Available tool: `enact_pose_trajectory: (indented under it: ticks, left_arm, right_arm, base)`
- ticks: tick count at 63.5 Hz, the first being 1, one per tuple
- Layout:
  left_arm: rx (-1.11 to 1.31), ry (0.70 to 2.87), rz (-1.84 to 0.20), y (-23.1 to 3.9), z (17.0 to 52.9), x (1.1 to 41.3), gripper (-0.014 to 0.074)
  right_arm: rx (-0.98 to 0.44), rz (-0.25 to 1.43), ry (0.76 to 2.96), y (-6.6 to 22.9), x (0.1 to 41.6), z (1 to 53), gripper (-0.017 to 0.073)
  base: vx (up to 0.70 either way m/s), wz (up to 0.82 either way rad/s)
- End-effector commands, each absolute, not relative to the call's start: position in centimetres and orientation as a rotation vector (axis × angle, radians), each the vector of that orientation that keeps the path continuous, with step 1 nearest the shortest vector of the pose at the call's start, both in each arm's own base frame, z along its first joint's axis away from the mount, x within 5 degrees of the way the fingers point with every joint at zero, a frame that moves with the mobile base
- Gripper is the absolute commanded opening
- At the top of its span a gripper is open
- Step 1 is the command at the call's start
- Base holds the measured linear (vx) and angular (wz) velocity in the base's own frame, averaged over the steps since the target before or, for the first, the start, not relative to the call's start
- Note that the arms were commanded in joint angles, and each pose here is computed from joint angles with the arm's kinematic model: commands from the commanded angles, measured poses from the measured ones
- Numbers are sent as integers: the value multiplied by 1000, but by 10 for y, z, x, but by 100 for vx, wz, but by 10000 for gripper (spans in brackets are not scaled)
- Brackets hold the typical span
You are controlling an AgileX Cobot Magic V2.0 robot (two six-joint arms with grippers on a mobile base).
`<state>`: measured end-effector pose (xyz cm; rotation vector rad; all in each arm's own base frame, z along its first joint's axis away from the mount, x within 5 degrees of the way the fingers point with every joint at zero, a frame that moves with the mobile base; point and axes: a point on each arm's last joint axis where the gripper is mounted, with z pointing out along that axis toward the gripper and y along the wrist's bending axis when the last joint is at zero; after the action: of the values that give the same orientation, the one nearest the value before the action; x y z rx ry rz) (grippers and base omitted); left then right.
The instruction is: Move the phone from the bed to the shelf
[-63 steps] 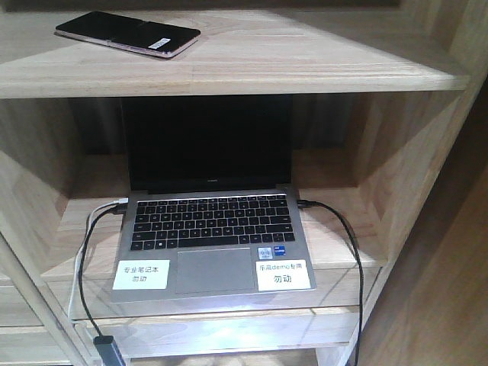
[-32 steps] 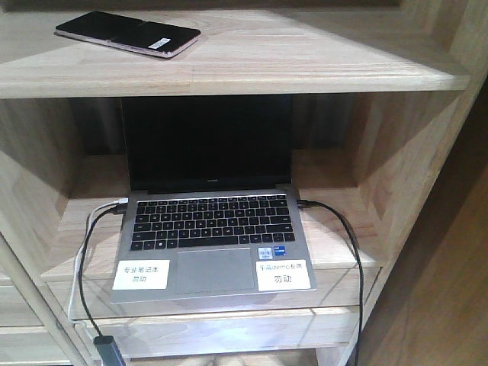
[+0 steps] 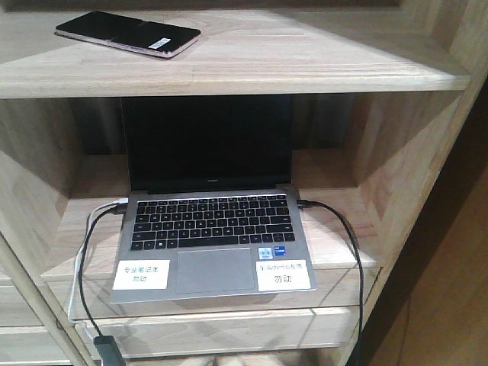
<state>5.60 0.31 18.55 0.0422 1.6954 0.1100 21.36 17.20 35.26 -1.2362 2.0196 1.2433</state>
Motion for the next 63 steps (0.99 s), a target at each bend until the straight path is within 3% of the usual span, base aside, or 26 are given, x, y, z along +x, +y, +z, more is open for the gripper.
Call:
enact_pose_trajectory:
  ticks: [1,63]
  left_arm:
    - [36,1588,104,3,201,55,1]
    - [36,1588,104,3,201,55,1]
  right_arm:
    - [-1250,1349,1912,172,200,375,-1]
    - [-1250,1349,1912,172,200,375,-1]
  base:
    - [0,0]
    - [0,0]
